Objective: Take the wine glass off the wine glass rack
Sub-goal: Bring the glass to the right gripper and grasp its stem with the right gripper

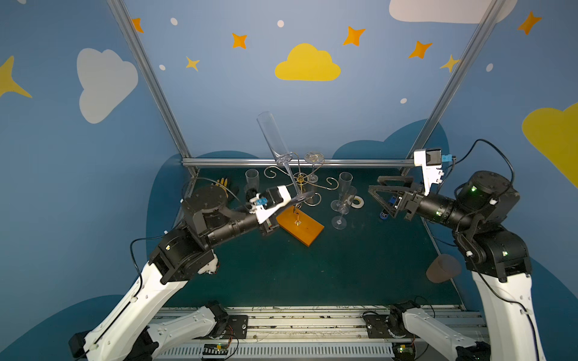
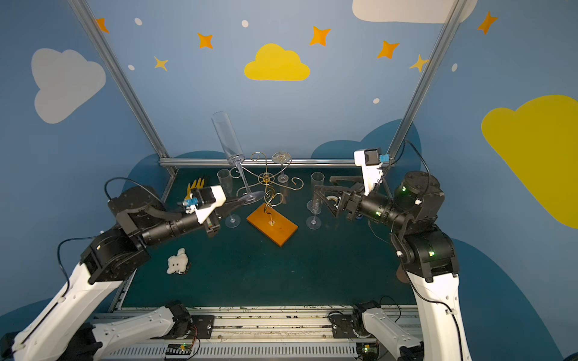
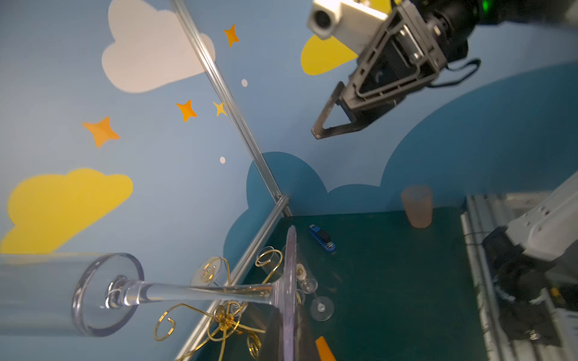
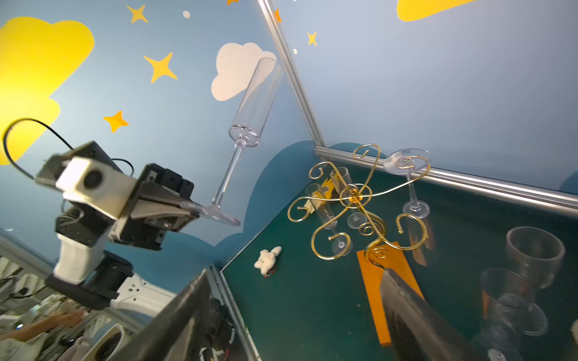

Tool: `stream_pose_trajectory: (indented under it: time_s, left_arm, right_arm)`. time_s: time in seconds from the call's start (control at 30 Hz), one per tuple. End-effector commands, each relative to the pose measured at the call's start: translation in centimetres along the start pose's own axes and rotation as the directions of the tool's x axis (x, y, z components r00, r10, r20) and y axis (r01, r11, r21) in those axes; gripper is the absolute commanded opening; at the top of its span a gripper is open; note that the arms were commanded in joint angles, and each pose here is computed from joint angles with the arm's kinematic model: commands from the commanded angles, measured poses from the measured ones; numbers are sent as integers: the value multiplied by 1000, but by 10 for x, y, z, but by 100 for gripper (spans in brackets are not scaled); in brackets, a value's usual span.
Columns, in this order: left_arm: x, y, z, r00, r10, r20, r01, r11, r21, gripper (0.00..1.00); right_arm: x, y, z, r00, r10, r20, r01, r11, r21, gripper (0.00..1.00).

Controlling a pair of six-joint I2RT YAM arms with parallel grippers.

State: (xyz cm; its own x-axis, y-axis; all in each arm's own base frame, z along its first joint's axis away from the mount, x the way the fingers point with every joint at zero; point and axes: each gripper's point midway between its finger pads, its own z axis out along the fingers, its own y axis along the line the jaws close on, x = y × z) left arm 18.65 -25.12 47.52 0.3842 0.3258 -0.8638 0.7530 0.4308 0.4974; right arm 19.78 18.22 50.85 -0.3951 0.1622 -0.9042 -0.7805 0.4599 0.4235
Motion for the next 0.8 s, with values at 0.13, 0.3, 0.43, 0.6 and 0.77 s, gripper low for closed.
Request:
stream_pose_trajectory:
  time_s: [0.13, 0.3, 0.43, 0.6, 0.77]
  left_arm:
    - [6, -7, 28, 897, 433, -88, -442, 883, -159, 3]
    - [13, -29, 50, 828, 549, -113, -560, 819, -130, 3]
    - [13, -45, 60, 794, 599, -103, -607, 785, -120, 3]
    - [14, -57, 67, 780, 618, -94, -626, 772, -113, 3]
    - [15, -69, 70, 789, 610, -78, -615, 782, -102, 3]
  right_arm:
    - [14, 22, 21, 998, 10, -70, -18, 994, -111, 82]
    - [37, 26, 35, 990, -12, -142, -5, 993, -117, 80]
    - [57, 25, 45, 980, -43, -196, 21, 994, -111, 77]
    - [72, 16, 53, 971, -69, -229, 56, 997, -62, 73]
    - [79, 15, 60, 969, -90, -230, 76, 995, -67, 68]
